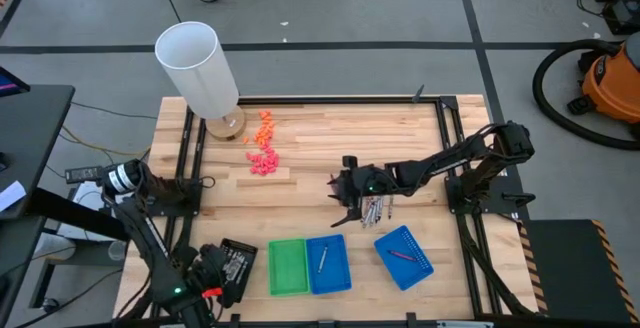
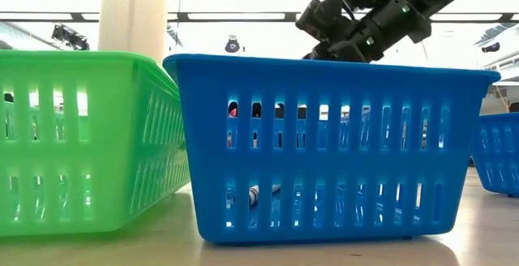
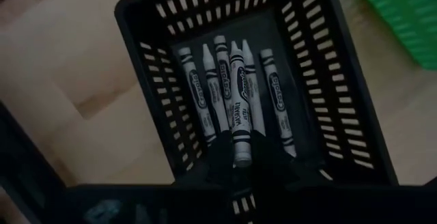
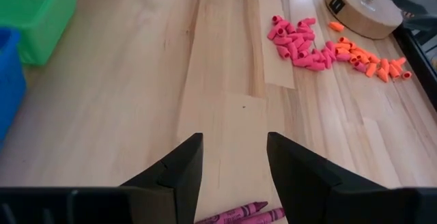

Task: Sort crayons
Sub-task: Put the white crayon into the black bin, then put the black crayon into the left blue bin

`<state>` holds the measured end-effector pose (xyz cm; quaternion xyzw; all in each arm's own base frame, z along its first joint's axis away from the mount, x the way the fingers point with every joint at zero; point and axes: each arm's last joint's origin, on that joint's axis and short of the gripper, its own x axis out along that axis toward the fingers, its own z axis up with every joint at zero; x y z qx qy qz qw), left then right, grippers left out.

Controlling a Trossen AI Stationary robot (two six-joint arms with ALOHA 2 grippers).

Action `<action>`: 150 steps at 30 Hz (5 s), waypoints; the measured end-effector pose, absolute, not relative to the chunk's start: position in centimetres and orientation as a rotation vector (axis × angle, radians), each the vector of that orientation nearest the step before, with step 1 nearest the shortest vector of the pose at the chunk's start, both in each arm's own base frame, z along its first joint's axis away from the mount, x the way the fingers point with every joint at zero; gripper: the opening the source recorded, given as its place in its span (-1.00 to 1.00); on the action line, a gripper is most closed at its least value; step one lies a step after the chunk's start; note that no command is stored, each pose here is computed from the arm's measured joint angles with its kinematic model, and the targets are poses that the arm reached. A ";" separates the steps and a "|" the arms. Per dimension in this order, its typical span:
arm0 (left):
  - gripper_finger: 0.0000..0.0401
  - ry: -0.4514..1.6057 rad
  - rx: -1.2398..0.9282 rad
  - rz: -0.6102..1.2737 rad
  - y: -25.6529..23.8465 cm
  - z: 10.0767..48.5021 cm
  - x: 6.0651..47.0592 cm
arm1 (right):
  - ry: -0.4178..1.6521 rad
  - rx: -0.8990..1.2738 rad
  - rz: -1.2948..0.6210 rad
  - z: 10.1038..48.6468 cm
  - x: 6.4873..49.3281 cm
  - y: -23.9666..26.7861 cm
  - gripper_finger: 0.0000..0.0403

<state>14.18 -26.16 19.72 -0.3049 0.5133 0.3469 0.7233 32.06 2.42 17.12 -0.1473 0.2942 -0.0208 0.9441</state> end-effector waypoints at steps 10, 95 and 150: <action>-0.82 1.126 -0.709 0.792 -26.2 19.7 14.0 | 0.497 -0.275 -0.016 15.4 30.7 1.1 -0.14; -0.27 1.132 0.101 0.616 -18.2 21.2 22.7 | 1.379 0.184 -0.393 17.1 27.6 -5.9 -0.17; -0.27 0.697 0.653 0.174 -9.8 25.5 15.3 | 1.385 0.695 -0.893 13.9 24.0 4.1 -0.24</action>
